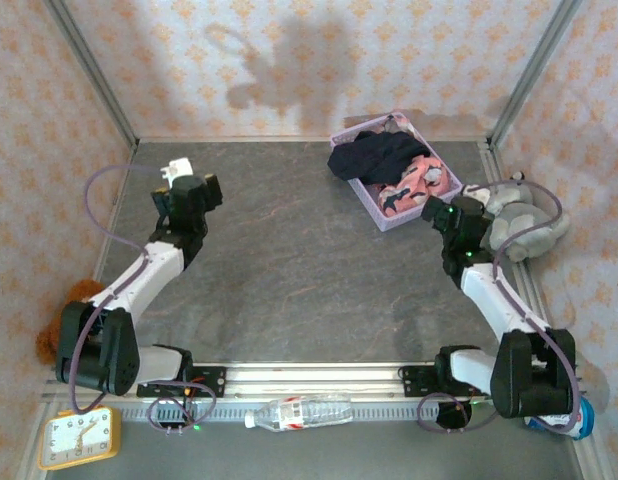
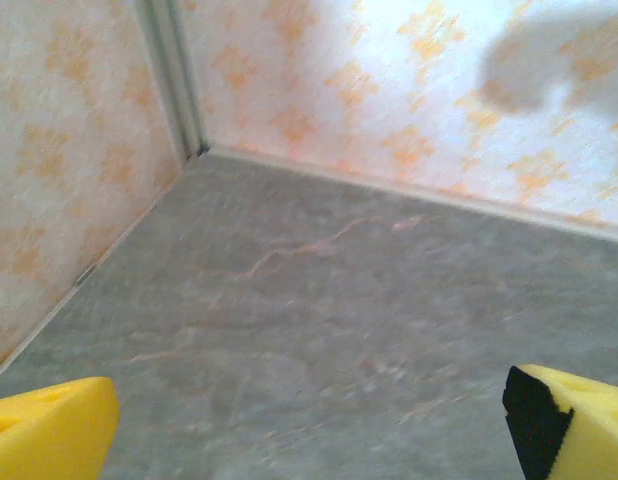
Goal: Fold and stack the mixed laundry pile
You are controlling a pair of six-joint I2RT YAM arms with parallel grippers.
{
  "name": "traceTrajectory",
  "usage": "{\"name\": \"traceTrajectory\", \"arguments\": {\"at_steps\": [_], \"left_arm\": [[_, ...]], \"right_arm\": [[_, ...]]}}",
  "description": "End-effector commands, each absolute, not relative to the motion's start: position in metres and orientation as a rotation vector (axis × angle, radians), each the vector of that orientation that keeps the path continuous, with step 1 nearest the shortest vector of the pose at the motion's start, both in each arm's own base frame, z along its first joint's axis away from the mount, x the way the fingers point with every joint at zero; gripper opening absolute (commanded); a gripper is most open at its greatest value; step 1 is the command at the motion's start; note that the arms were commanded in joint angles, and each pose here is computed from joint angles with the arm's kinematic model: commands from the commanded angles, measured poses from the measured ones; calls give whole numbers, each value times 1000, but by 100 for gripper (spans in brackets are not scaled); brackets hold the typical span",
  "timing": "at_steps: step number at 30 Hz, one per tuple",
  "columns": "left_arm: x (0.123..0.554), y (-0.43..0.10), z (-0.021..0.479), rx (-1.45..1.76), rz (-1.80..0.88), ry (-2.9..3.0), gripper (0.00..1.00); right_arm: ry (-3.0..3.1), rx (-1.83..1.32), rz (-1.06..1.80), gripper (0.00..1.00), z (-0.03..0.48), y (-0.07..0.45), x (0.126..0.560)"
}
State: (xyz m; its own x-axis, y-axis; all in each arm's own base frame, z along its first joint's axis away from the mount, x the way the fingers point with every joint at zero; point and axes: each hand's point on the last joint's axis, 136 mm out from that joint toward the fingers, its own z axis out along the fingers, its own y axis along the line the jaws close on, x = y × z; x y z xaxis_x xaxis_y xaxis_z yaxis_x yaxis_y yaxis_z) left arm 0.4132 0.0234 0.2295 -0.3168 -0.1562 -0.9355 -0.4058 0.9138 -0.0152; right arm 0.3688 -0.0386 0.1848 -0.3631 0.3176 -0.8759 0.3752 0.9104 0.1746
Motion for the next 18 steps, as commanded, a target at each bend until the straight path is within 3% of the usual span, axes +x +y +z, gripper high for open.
{"name": "traceTrajectory", "arguments": {"at_steps": [1, 4, 7, 11, 18], "left_arm": [[398, 9, 205, -434, 345, 2106, 100], [399, -6, 203, -524, 280, 2171, 100], [399, -25, 186, -639, 113, 2234, 100], [399, -51, 159, -766, -105, 2277, 100], [380, -92, 123, -728, -168, 2372, 100]], "right_arm": [[2112, 668, -36, 99, 183, -39, 347], [2217, 581, 206, 99, 199, 0, 360], [2359, 499, 272, 78, 196, 30, 371], [2502, 358, 259, 64, 181, 67, 384], [2647, 58, 167, 59, 153, 115, 414]]}}
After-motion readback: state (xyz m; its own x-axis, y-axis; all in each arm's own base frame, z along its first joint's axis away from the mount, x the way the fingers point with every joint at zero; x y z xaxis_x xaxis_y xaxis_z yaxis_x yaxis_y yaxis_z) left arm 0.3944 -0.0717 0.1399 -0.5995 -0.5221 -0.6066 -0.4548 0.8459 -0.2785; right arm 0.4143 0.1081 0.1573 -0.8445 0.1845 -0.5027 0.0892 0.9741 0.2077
